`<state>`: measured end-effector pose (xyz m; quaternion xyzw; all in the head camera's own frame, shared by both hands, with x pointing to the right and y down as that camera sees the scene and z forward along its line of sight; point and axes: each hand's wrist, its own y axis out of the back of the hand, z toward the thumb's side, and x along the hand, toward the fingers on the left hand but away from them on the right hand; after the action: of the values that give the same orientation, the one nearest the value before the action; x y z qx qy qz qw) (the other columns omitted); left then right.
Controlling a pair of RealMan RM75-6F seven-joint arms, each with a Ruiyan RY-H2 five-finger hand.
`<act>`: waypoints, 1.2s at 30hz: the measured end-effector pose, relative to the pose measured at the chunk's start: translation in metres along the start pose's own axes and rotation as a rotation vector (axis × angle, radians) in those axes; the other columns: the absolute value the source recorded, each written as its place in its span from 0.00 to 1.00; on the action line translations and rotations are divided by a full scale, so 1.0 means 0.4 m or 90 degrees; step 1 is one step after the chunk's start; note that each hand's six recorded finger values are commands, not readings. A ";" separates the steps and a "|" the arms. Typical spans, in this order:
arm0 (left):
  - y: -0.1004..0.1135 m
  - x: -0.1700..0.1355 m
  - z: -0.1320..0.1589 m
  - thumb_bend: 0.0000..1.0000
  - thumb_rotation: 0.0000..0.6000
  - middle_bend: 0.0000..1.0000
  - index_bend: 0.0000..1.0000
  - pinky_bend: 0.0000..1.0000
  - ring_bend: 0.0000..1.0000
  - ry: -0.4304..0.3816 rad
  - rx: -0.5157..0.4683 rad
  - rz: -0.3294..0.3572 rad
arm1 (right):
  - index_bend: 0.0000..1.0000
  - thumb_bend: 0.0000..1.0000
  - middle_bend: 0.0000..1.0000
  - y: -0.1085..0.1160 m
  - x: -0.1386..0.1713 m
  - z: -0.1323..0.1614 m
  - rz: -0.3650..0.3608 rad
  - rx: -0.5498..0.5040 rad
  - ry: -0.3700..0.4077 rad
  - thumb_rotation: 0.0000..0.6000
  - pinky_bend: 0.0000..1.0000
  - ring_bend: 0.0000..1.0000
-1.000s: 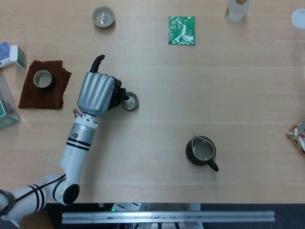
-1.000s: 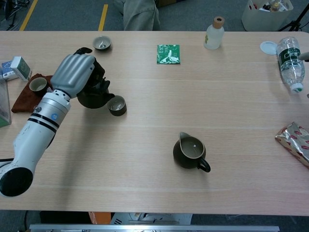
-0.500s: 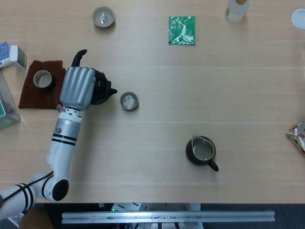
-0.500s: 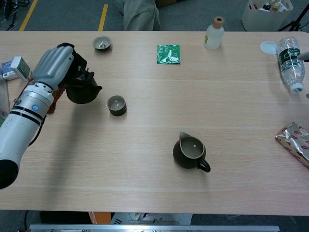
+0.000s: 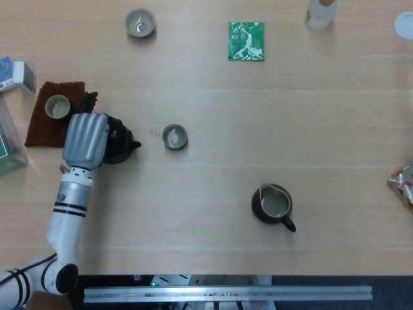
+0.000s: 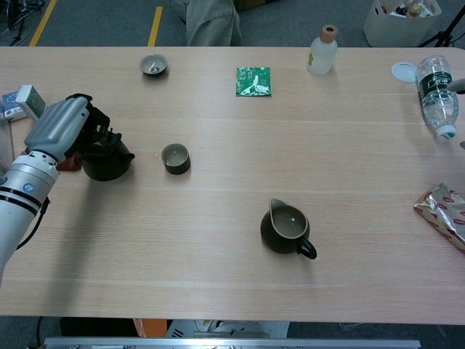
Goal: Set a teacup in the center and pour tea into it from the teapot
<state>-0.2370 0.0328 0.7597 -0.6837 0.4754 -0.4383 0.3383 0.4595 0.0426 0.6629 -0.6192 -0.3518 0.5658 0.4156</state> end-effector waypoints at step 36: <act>-0.040 -0.085 -0.057 0.38 1.00 0.93 0.85 0.14 0.72 0.037 0.001 -0.033 | 0.17 0.25 0.21 -0.003 0.003 0.002 0.006 -0.006 -0.002 1.00 0.06 0.04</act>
<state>-0.2580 0.0688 0.7732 -0.6823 0.4669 -0.4673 0.3133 0.4589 0.0442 0.6636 -0.6220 -0.3519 0.5669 0.4098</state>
